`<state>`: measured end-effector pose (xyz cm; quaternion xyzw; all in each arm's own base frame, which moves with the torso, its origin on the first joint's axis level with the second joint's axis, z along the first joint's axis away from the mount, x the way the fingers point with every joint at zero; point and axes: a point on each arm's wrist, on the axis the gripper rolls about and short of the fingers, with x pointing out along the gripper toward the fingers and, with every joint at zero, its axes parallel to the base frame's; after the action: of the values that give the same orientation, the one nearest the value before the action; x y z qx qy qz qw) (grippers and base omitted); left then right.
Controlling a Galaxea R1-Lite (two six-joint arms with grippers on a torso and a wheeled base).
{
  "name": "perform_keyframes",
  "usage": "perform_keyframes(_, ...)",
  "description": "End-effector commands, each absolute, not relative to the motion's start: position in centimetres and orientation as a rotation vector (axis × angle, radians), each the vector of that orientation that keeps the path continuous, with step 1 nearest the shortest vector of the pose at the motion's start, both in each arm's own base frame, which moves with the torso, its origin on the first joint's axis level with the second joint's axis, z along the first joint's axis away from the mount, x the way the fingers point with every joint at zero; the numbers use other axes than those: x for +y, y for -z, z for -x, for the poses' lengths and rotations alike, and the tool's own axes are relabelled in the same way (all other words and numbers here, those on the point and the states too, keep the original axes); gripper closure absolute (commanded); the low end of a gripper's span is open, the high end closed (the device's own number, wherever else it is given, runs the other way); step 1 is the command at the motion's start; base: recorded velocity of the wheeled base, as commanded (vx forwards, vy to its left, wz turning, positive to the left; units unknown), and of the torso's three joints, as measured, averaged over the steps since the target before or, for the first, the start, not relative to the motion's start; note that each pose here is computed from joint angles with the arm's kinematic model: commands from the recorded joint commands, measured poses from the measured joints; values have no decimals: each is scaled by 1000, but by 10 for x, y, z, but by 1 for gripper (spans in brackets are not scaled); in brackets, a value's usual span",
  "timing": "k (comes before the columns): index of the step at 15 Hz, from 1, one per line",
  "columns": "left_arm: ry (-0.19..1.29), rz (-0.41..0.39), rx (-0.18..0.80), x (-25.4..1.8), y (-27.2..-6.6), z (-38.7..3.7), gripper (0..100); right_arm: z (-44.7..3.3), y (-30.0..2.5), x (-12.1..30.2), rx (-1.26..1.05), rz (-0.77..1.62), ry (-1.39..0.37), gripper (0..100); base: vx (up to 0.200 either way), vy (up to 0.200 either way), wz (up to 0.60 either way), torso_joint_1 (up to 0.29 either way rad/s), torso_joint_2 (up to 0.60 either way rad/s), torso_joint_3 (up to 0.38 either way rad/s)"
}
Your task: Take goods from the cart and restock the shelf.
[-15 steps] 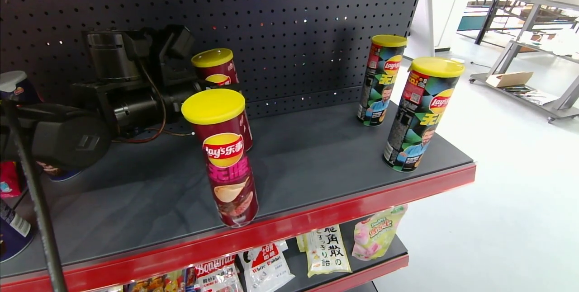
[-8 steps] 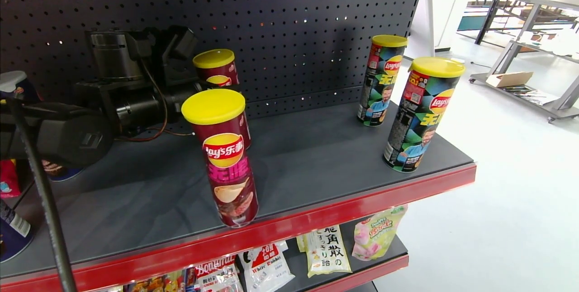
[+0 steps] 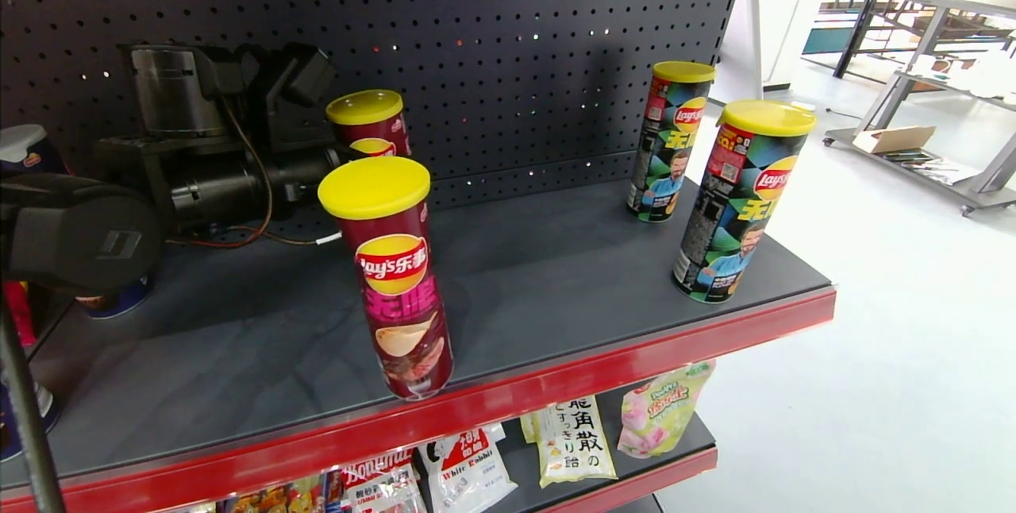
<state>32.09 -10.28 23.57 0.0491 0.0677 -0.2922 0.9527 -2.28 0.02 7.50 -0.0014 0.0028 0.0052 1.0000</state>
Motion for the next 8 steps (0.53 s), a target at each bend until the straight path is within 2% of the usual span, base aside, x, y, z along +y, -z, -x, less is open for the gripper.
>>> perform_keyframes(1, 594, -99, 121, -101, -241, -317, 100, 23, -75, 0, 5, 3, -11, 0, 0, 0, 0, 0, 0, 0)
perform_keyframes(8, 596, -99, 136, -101, -236, -314, 100, 23, -75, 0, 6, 3, -11, 0, 0, 0, 0, 0, 0, 0)
